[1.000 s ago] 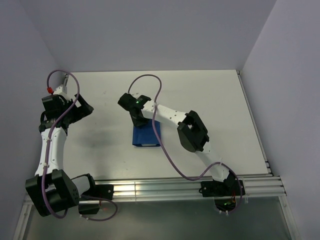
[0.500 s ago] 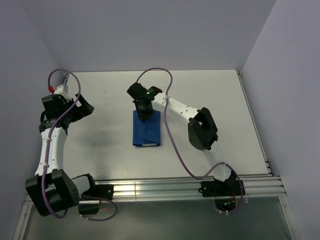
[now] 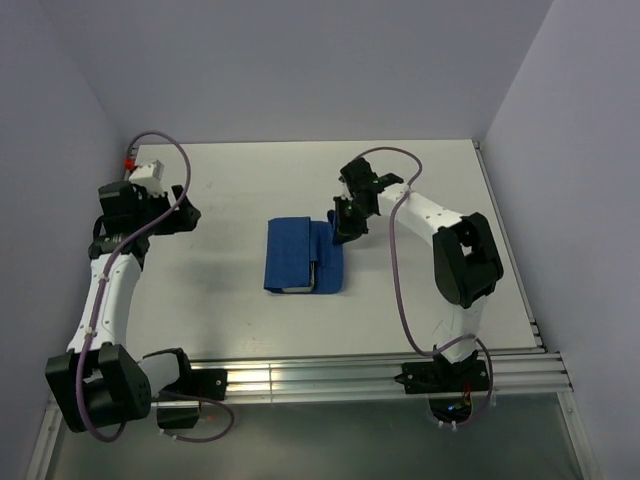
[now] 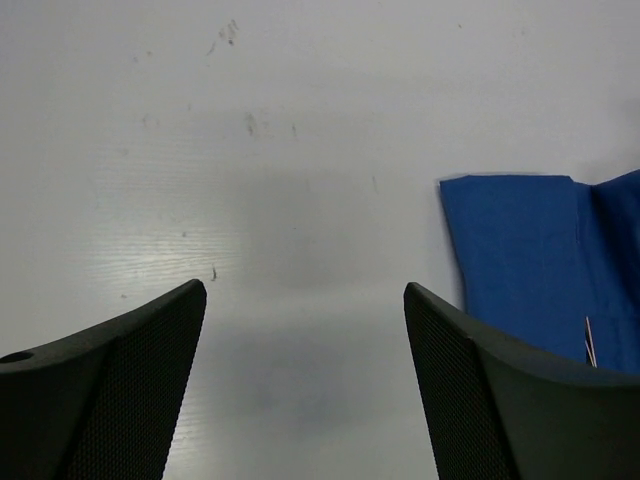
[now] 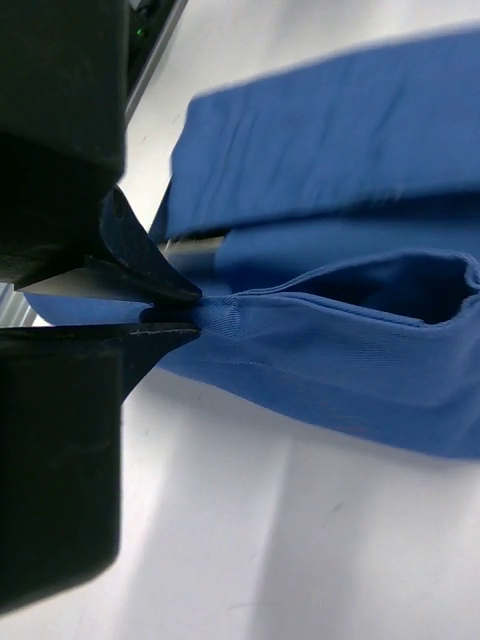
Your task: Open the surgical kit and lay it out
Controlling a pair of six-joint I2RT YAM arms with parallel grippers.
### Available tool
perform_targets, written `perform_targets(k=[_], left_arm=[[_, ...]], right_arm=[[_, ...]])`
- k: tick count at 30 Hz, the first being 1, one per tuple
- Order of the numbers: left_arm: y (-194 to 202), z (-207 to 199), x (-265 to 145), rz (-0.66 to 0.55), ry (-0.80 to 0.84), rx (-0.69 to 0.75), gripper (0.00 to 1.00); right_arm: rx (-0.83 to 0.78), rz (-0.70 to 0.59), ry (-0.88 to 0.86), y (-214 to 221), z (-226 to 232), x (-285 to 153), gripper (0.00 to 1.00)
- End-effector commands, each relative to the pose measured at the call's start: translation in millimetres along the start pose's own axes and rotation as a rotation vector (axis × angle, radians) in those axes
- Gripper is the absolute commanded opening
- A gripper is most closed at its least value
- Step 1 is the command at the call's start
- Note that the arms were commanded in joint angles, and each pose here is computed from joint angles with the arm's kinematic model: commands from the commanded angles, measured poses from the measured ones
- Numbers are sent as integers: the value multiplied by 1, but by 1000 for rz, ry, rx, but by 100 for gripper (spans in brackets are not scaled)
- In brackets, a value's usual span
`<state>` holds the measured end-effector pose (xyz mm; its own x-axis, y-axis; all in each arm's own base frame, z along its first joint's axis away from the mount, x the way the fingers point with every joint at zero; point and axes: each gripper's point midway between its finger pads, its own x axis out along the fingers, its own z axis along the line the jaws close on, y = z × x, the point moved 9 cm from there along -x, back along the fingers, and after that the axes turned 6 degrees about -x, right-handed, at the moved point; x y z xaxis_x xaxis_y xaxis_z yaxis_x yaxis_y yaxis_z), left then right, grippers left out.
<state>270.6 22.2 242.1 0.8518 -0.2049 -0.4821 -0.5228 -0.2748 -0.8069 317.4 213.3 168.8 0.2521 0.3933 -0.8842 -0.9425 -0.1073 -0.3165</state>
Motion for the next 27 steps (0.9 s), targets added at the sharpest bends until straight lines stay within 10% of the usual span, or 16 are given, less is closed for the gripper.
perform_targets(k=[1,10,27], left_arm=[[-12,-22,5,-19,21,108,84],[12,-104,40,139,90,127,81],[85,-238,102,364,-65,208,75]], right_arm=[[-35,-46,-79,5,-5,-14,18],[2,-56,-16,14,-55,-20,79],[88,-5,-17,19,-98,-3,62]])
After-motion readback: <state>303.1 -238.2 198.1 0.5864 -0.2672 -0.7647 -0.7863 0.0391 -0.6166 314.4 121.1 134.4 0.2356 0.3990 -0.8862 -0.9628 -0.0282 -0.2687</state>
